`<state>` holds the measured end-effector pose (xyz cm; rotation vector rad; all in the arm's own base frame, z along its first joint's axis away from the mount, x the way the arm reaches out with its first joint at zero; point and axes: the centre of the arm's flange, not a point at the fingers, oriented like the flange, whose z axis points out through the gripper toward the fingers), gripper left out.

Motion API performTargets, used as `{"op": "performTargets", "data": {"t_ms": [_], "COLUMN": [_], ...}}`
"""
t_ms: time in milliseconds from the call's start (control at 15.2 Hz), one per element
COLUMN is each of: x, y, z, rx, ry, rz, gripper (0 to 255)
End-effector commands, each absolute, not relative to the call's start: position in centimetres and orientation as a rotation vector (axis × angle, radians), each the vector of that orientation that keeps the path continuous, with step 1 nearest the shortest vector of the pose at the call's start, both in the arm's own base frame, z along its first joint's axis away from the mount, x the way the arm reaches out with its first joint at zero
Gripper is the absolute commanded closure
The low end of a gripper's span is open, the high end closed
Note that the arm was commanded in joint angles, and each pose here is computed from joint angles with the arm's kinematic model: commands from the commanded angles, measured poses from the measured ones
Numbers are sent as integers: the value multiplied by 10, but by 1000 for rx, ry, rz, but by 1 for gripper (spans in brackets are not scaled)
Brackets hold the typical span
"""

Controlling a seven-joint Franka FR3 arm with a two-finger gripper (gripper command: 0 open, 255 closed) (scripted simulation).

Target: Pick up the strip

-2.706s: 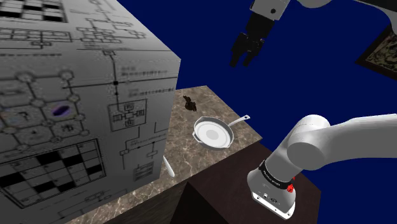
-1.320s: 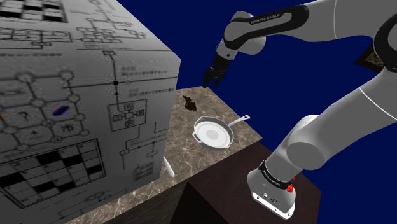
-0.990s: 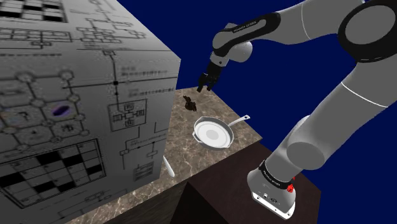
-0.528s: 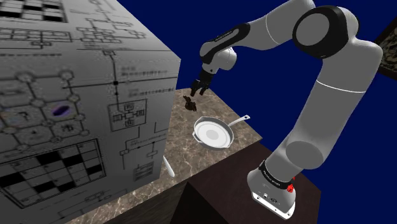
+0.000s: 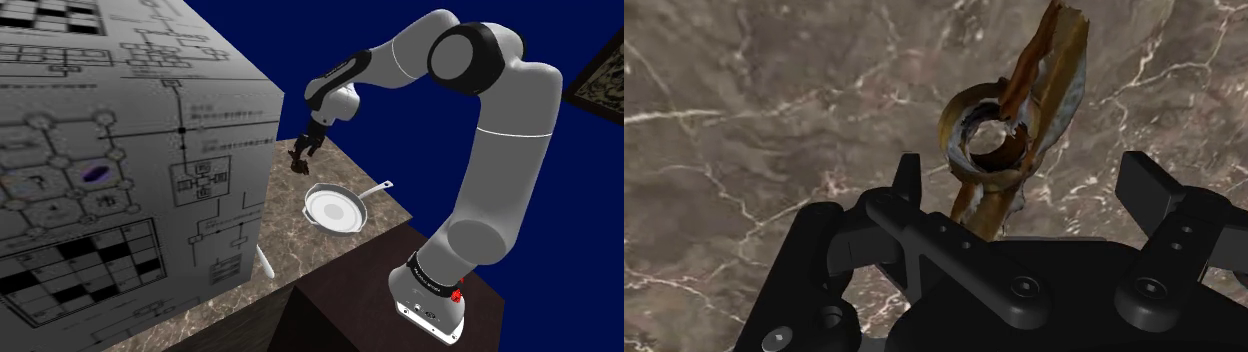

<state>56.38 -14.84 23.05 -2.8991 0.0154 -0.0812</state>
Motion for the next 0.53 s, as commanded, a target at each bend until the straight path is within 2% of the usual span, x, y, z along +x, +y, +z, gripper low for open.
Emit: {"op": "performTargets", "data": {"t_ms": [0, 198, 264, 462], "x": [565, 565, 565, 565], "y": [-149, -149, -150, -150], "z": [220, 212, 212, 212], "rx": [-2899, -2899, -2899, -2899], "ry": [15, 15, 15, 15], "rz": [-82, -82, -82, -82], "gripper": [0, 0, 255, 255]}}
